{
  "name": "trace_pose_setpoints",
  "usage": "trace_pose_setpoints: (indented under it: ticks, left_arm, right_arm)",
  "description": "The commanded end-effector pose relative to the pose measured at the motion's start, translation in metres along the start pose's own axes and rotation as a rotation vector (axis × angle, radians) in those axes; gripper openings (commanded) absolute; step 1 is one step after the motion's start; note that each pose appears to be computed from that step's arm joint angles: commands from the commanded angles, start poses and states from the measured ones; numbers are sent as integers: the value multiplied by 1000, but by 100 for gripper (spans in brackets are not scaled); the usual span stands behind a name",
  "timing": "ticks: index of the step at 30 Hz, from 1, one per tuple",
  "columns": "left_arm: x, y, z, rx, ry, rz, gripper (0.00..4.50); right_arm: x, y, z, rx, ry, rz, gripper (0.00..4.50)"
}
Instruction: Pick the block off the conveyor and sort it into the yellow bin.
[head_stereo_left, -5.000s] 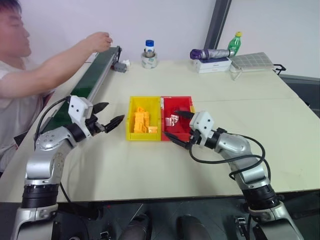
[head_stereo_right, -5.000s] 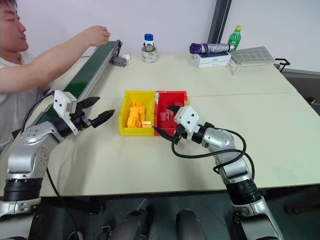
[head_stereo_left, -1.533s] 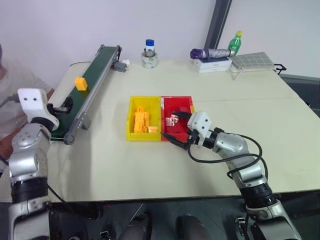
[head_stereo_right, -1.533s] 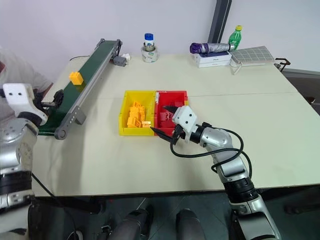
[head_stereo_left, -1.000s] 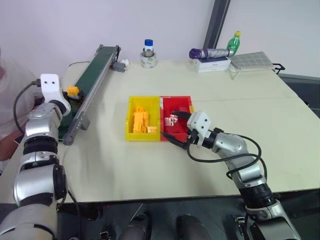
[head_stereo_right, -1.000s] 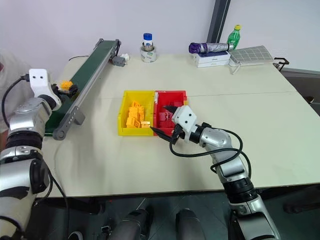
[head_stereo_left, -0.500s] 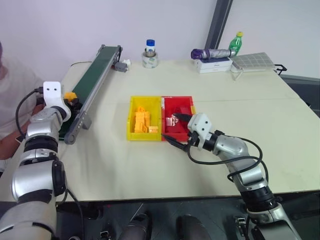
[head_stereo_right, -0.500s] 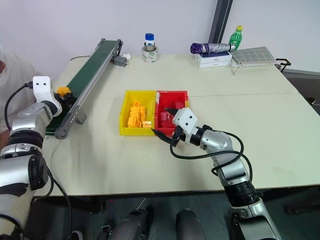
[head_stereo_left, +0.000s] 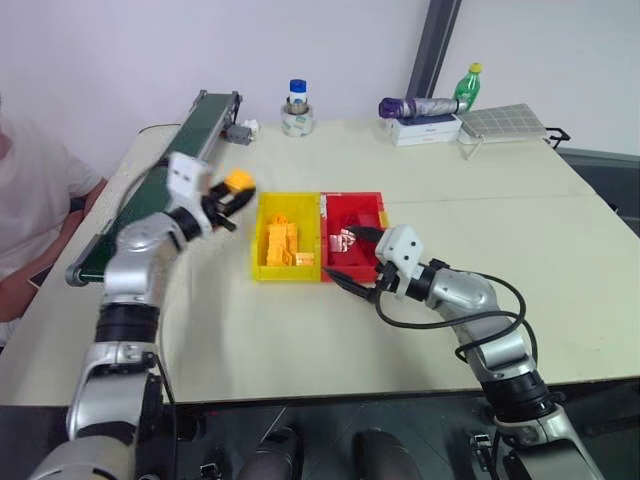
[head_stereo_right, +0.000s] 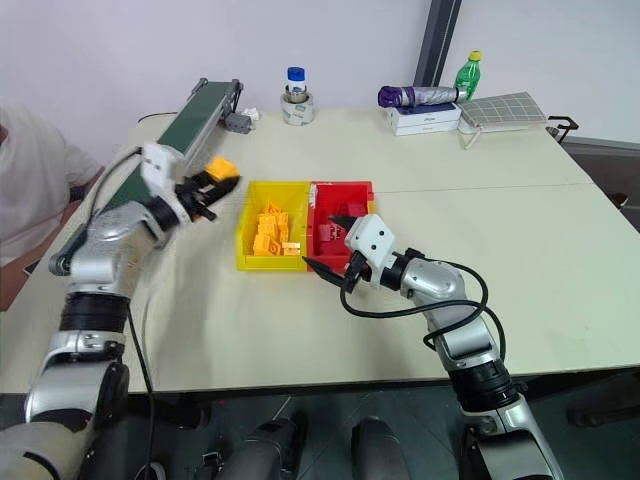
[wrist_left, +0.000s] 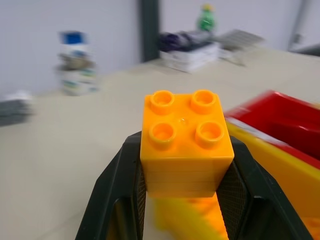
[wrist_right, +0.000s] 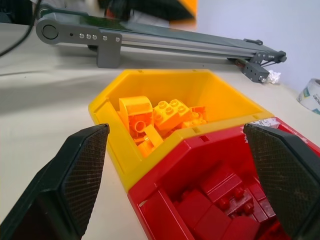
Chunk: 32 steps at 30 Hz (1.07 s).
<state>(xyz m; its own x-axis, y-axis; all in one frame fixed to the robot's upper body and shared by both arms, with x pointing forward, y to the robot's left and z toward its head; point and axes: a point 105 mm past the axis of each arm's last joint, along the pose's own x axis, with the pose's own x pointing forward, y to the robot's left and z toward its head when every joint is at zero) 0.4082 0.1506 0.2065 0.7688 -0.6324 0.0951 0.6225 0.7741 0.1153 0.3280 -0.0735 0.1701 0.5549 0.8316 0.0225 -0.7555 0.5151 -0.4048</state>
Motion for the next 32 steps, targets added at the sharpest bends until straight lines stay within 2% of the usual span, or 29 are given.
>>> trace_pose_setpoints:
  ticks: [1,4,6,7,10,11,17,19,23,25,31,32]
  left_arm:
    - [19,-18,7,-15,-9,-34,134]
    - [28,-29,0,-28,13,-39,134]
    - [29,-30,-3,-23,24,-35,238]
    - [30,-29,-4,-17,27,-20,268]
    - [30,-33,-1,-22,11,-37,424]
    - [29,-35,2,-16,-4,-46,448]
    - [2,-27,14,34,-32,-81,448]
    - [-18,-21,22,50,-52,-104,448]
    - [-60,-14,25,41,22,-120,448]
    - [-70,-12,24,61,58,-89,448]
    - [-109,0,-1,33,180,-31,448]
    - [-112,1,-2,39,163,-30,448]
  right_arm:
    - [2,-3,15,-46,-52,-7,450]
    - [1,-4,17,-48,-57,-18,450]
    - [0,-5,17,-50,-54,-27,450]
    - [-1,-6,16,-51,-52,-32,450]
    - [-4,-5,14,-49,-48,-41,450]
    - [-4,-5,14,-48,-47,-43,450]
    - [-3,-4,14,-45,-49,-48,450]
    - [-4,-5,14,-45,-49,-48,450]
    - [-3,-5,13,-43,-48,-40,450]
    - [-3,-5,13,-45,-47,-34,450]
    - [-1,-7,15,-46,-50,-19,450]
    - [-1,-7,15,-48,-50,-16,450]
